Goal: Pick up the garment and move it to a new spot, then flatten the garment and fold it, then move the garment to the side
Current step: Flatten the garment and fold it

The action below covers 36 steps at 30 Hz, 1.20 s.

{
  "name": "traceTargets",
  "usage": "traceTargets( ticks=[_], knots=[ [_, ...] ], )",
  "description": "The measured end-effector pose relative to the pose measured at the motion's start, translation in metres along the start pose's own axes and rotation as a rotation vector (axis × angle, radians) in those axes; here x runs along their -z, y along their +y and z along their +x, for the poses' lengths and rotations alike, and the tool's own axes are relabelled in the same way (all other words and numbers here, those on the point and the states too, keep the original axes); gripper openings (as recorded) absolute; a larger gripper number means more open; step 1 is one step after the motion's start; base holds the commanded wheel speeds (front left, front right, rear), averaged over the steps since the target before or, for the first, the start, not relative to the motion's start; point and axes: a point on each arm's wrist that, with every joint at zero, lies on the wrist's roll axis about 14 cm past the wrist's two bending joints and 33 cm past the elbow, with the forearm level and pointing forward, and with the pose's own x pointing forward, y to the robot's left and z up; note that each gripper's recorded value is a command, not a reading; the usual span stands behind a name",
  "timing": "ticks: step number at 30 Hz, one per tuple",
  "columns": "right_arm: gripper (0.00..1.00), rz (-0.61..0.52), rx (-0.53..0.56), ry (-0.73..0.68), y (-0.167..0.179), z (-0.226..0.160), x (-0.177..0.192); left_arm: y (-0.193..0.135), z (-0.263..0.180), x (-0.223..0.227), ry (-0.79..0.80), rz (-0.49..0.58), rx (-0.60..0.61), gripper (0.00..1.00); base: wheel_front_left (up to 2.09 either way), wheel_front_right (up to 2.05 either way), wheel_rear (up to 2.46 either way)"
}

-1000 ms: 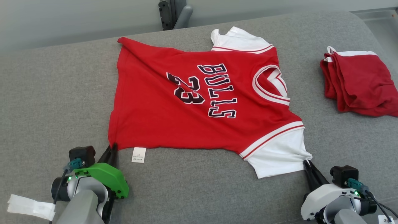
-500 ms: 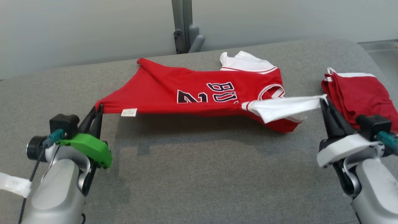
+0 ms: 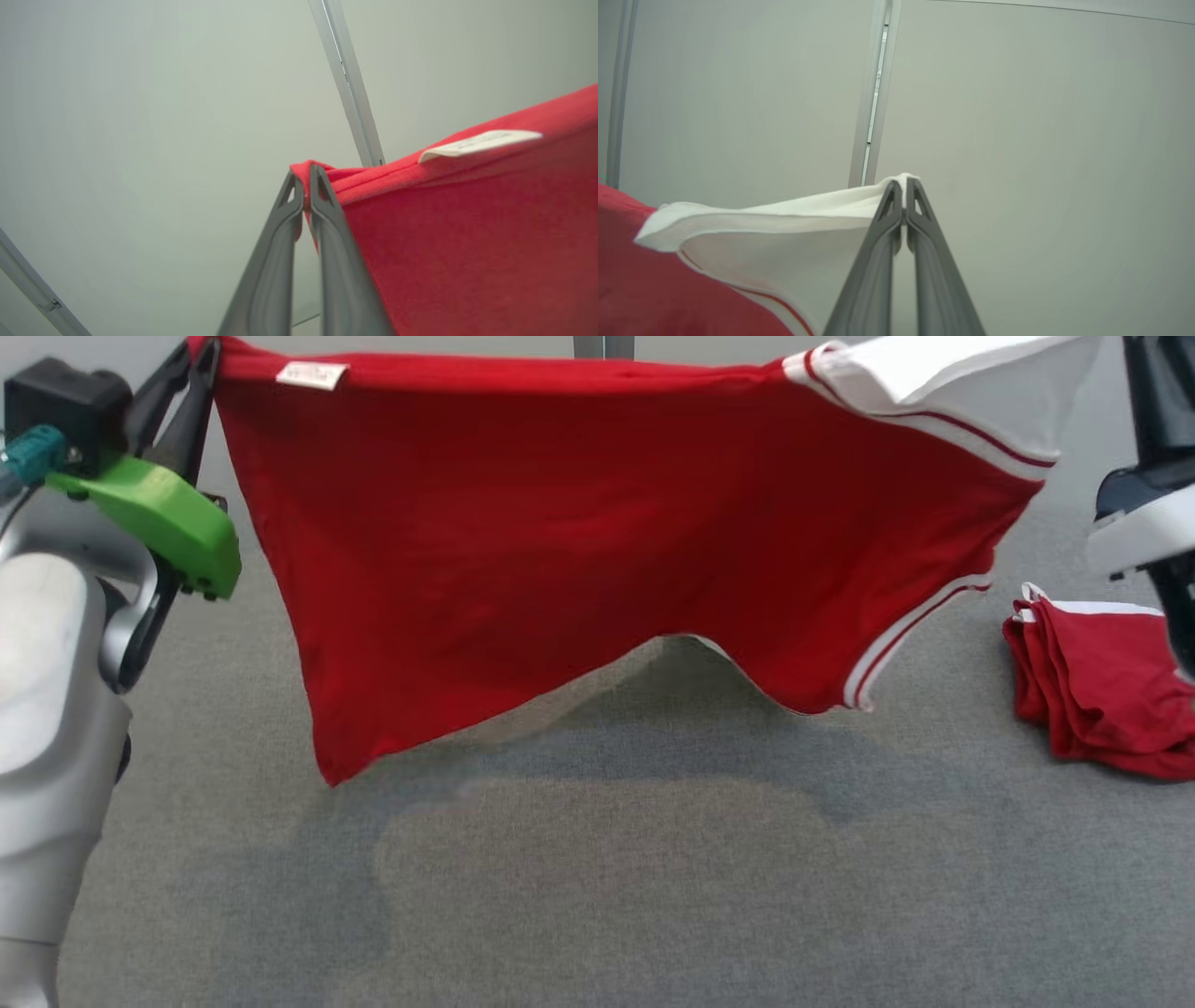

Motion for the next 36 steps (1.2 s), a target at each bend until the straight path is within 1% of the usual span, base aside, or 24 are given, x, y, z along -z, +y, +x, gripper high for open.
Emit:
traceTargets(
  ticks=[5, 7, 9, 11, 13, 14, 16, 17, 19, 20, 22, 26, 28, 31, 33, 36],
  knots=[
    [0.0, -0.049, -0.024, -0.042, -0.006, 0.033, -0.023, 0.013, 0.021, -0.026, -0.016, 0.088, 0.009, 0.0, 0.0, 0.0, 0.0],
    [0.0, -0.082, -0.039, -0.034, -0.006, 0.049, -0.02, 0.018, 0.031, -0.025, -0.003, 0.128, 0.011, 0.0, 0.0, 0.0, 0.0],
    [0.0, -0.068, -0.022, -0.031, -0.013, 0.068, -0.016, 0.022, 0.044, -0.019, 0.018, 0.181, 0.014, 0.0, 0.0, 0.0, 0.0],
    [0.0, -0.087, -0.01, -0.037, -0.021, 0.089, -0.015, 0.027, 0.06, -0.012, 0.041, 0.215, 0.013, 0.0, 0.0, 0.0, 0.0],
    [0.0, -0.145, -0.008, -0.048, -0.028, 0.11, -0.015, 0.027, 0.079, -0.011, 0.035, 0.246, 0.02, 0.0, 0.0, 0.0, 0.0],
    [0.0, -0.153, 0.001, -0.053, -0.033, 0.121, -0.013, 0.028, 0.089, -0.009, 0.027, 0.25, 0.019, 0.0, 0.0, 0.0, 0.0],
    [0.0, -0.204, -0.003, -0.043, -0.035, 0.14, -0.001, 0.033, 0.107, 0.001, 0.028, 0.268, 0.014, 0.0, 0.0, 0.0, 0.0],
    [0.0, -0.2, 0.007, -0.037, -0.038, 0.15, 0.007, 0.038, 0.114, 0.008, 0.034, 0.275, 0.003, 0.0, 0.0, 0.0, 0.0],
    [0.0, -0.234, 0.013, -0.04, -0.041, 0.168, 0.02, 0.047, 0.13, 0.015, 0.021, 0.289, -0.024, 0.0, 0.0, 0.0, 0.0],
    [0.0, -0.227, 0.031, -0.049, -0.046, 0.176, 0.024, 0.05, 0.138, 0.017, 0.012, 0.305, -0.031, 0.0, 0.0, 0.0, 0.0],
    [0.0, -0.291, 0.037, -0.074, -0.049, 0.19, 0.031, 0.055, 0.153, 0.017, -0.026, 0.336, -0.044, 0.0, 0.0, 0.0, 0.0],
    [0.0, -0.315, 0.081, -0.129, -0.062, 0.206, 0.049, 0.062, 0.176, 0.013, -0.121, 0.383, -0.054, 0.0, 0.0, 0.0, 0.0],
    [0.0, -0.351, 0.085, -0.118, -0.066, 0.209, 0.066, 0.061, 0.184, 0.023, -0.139, 0.37, -0.06, 0.0, 0.0, 0.0, 0.0],
    [0.0, -0.336, 0.087, -0.05, -0.069, 0.205, 0.111, 0.056, 0.188, 0.064, -0.095, 0.304, -0.057, 0.0, 0.0, 0.0, 0.0],
    [0.0, -0.299, 0.081, 0.013, -0.067, 0.197, 0.149, 0.05, 0.182, 0.111, -0.011, 0.245, -0.054, 0.0, 0.0, 0.0, 0.0],
    [0.0, -0.245, 0.038, 0.163, -0.053, 0.167, 0.222, 0.028, 0.16, 0.189, 0.131, 0.132, -0.039, 0.0, 0.0, 0.0, 0.0]
  ],
)
